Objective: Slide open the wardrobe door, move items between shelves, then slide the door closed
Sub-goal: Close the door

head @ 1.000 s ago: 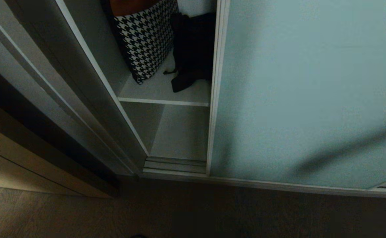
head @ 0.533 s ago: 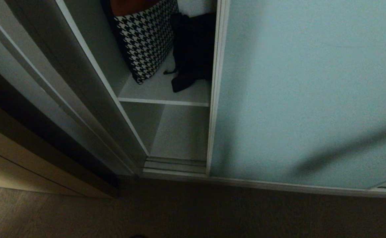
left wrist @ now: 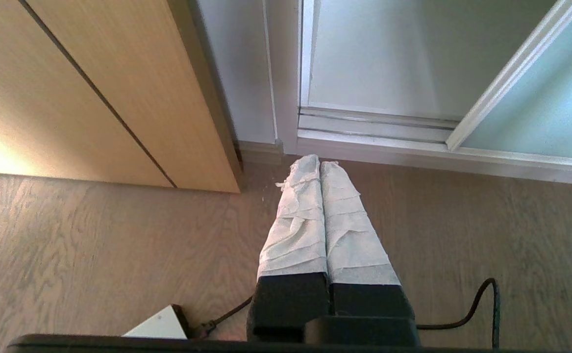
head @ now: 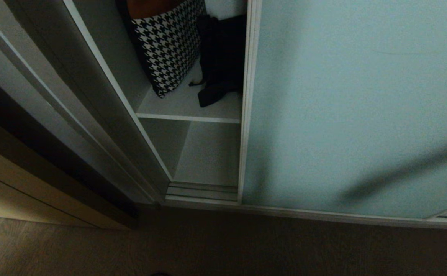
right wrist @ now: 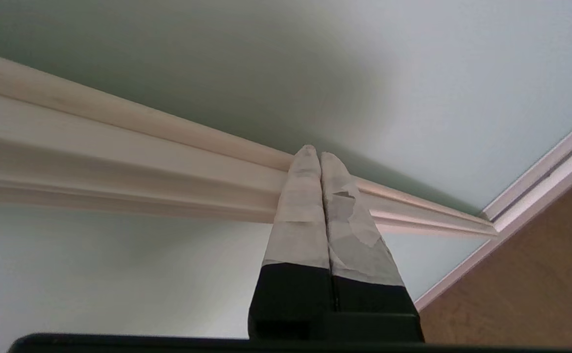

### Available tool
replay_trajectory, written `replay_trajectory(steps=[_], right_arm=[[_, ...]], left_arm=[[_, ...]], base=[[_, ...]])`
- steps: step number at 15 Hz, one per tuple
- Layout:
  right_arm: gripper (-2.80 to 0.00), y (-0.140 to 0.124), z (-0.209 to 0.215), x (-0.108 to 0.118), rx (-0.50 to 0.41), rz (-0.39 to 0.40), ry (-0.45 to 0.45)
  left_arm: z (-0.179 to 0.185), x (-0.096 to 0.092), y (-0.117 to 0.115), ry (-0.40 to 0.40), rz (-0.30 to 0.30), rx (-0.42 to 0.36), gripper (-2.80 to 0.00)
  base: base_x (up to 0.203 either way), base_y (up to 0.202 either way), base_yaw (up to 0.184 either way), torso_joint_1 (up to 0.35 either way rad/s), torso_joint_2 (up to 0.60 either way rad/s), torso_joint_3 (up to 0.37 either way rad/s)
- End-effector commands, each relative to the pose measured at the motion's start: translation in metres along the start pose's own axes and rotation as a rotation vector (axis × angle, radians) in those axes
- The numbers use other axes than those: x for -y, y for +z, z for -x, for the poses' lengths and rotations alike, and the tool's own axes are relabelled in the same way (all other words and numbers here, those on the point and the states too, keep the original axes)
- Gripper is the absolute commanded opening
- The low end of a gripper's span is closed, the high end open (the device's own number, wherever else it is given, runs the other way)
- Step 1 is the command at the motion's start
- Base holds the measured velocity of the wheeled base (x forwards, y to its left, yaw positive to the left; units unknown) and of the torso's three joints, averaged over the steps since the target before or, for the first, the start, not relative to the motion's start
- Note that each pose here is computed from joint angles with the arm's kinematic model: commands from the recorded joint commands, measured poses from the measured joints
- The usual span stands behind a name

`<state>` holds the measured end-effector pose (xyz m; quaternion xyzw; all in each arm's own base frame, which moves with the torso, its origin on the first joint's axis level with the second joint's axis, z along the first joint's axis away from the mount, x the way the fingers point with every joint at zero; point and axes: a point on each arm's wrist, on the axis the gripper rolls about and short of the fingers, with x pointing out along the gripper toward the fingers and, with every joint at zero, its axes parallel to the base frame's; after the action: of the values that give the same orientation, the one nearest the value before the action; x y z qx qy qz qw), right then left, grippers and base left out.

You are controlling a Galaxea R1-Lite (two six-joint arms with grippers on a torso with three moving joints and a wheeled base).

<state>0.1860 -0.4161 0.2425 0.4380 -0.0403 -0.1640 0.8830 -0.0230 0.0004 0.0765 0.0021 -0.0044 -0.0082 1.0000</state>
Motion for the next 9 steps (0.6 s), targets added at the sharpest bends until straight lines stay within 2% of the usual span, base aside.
replay_trajectory(steps=[1,9], right_arm=[[-2.80,-0.001,0.004,-0.011,-0.006,0.005,0.015],[-2.80,-0.028,0.013,-0.038,-0.071,0.009,0.061]], left_arm=[[0.000,0.000,0.000,0.000,0.000,-0.001,-2.80],[0.000,0.000,0.000,0.000,0.000,-0.001,-2.80]], base=[[0.000,0.000,0.000,0.000,0.00,0.000],[0.000,0.000,0.000,0.000,0.00,0.000]])
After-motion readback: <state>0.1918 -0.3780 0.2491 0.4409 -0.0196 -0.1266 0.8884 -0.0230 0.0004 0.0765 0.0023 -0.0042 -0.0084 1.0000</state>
